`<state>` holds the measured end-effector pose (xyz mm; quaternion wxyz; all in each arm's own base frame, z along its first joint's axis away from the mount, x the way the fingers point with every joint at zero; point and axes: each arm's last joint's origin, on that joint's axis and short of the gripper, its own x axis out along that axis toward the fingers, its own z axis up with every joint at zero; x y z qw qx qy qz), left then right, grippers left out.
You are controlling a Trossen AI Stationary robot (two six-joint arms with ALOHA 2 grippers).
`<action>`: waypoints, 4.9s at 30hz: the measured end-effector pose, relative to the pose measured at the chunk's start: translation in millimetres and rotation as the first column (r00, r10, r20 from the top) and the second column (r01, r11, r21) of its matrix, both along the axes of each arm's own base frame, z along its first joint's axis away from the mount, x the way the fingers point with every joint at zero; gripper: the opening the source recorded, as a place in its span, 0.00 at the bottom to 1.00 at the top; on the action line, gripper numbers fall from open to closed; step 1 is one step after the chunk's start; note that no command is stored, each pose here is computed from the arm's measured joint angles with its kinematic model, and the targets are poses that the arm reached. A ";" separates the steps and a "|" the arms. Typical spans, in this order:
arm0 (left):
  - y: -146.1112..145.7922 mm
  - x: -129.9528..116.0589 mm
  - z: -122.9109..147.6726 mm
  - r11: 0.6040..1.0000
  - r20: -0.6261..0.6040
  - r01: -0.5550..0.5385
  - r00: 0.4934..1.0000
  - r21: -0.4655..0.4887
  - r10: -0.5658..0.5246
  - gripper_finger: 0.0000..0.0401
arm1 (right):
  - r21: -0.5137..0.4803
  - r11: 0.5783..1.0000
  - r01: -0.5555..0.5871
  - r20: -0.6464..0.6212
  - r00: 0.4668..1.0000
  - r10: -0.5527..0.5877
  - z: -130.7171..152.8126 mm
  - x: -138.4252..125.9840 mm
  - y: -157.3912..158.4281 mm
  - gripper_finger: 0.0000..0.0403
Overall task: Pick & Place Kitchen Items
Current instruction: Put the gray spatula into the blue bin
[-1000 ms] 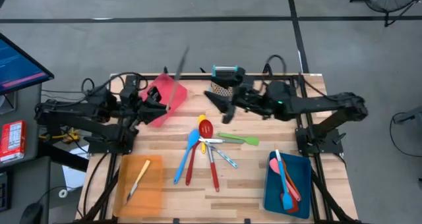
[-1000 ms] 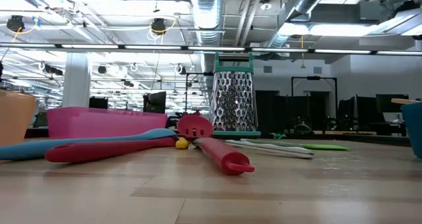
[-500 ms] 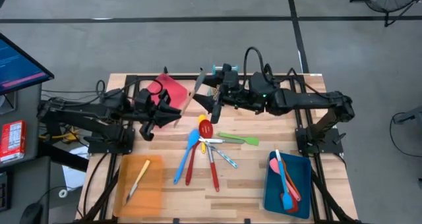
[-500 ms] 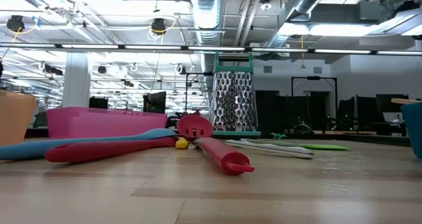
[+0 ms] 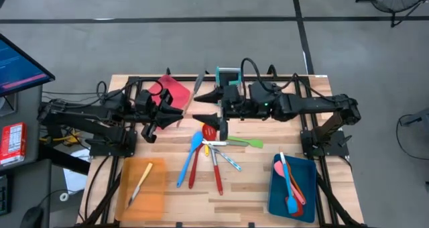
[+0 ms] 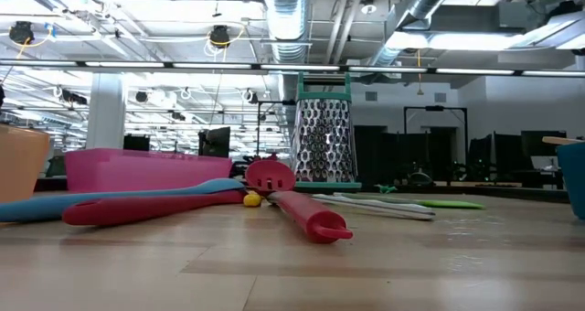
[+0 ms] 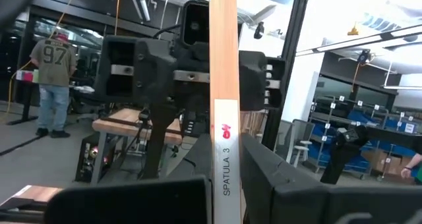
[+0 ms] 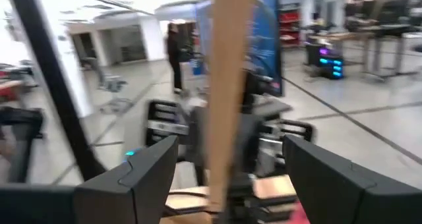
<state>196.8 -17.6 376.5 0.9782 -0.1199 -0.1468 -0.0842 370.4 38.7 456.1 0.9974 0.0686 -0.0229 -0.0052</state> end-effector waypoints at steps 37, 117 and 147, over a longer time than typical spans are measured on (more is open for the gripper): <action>-1.8 23.5 -11.8 1.000 -0.023 -0.009 1.000 0.023 0.010 0.05 | -0.007 1.000 -0.024 0.043 0.999 0.025 4.2 0.4 -7.7 0.14; 9.6 -74.7 18.7 0.992 0.044 -0.122 0.991 -0.025 0.123 0.37 | -0.153 0.267 0.951 -0.940 -0.223 0.256 -199.4 -195.3 138.0 0.15; 9.6 -74.5 18.0 0.992 0.037 -0.123 0.992 -0.023 0.124 0.37 | -0.314 0.295 0.902 -0.778 -0.423 0.464 -229.4 -199.2 132.5 0.15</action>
